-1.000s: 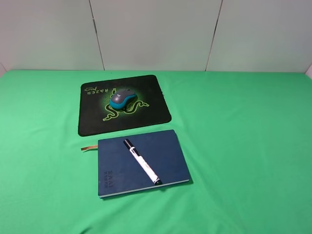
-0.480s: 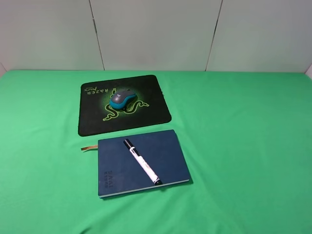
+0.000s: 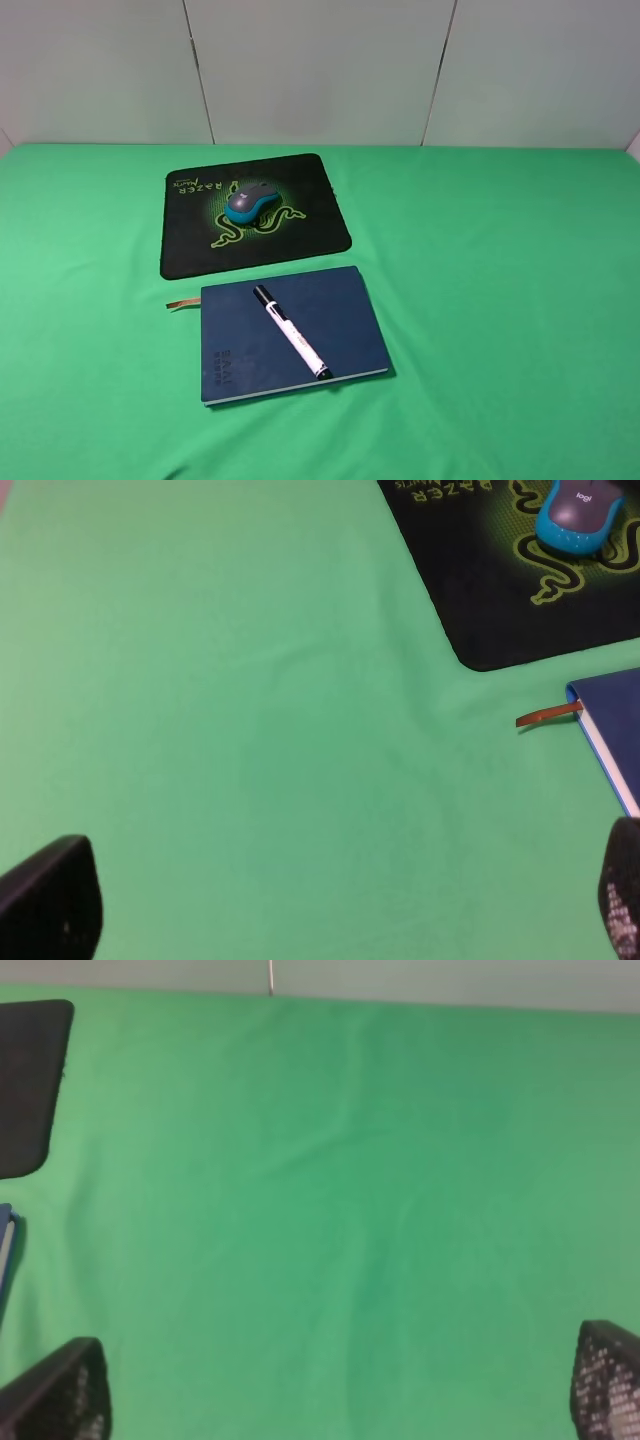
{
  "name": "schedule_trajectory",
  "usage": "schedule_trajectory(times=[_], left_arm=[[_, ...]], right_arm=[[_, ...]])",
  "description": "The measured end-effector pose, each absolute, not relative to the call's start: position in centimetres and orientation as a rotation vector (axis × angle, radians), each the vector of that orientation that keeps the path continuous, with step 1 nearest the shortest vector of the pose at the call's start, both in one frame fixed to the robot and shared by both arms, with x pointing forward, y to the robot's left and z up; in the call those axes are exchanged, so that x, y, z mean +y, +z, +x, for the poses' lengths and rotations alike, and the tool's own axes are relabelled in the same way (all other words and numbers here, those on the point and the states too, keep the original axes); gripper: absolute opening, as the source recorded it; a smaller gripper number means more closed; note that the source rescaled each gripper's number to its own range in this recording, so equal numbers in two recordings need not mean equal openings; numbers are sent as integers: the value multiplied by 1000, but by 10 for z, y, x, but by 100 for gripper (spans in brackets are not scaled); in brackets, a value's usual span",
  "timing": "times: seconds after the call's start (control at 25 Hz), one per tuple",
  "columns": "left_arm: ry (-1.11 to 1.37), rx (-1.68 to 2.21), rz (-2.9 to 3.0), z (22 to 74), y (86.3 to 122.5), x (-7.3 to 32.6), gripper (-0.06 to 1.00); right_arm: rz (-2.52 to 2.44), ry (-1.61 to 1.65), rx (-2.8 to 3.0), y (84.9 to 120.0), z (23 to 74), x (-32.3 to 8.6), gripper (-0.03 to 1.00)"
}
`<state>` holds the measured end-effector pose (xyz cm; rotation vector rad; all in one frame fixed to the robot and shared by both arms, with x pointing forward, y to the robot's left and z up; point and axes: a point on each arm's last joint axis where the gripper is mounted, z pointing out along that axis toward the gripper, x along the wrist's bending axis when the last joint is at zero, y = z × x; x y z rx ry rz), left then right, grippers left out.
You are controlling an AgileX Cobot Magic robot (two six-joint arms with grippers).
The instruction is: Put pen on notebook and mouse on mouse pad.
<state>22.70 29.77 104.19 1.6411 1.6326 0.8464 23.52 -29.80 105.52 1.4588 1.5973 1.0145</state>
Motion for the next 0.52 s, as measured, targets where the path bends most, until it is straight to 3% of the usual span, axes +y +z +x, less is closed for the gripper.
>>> schedule_trajectory(times=[0.52], left_arm=[[846, 1633, 1641, 227, 1042, 298, 100]], right_arm=[[1459, 1016, 1598, 1055, 235, -298, 100]])
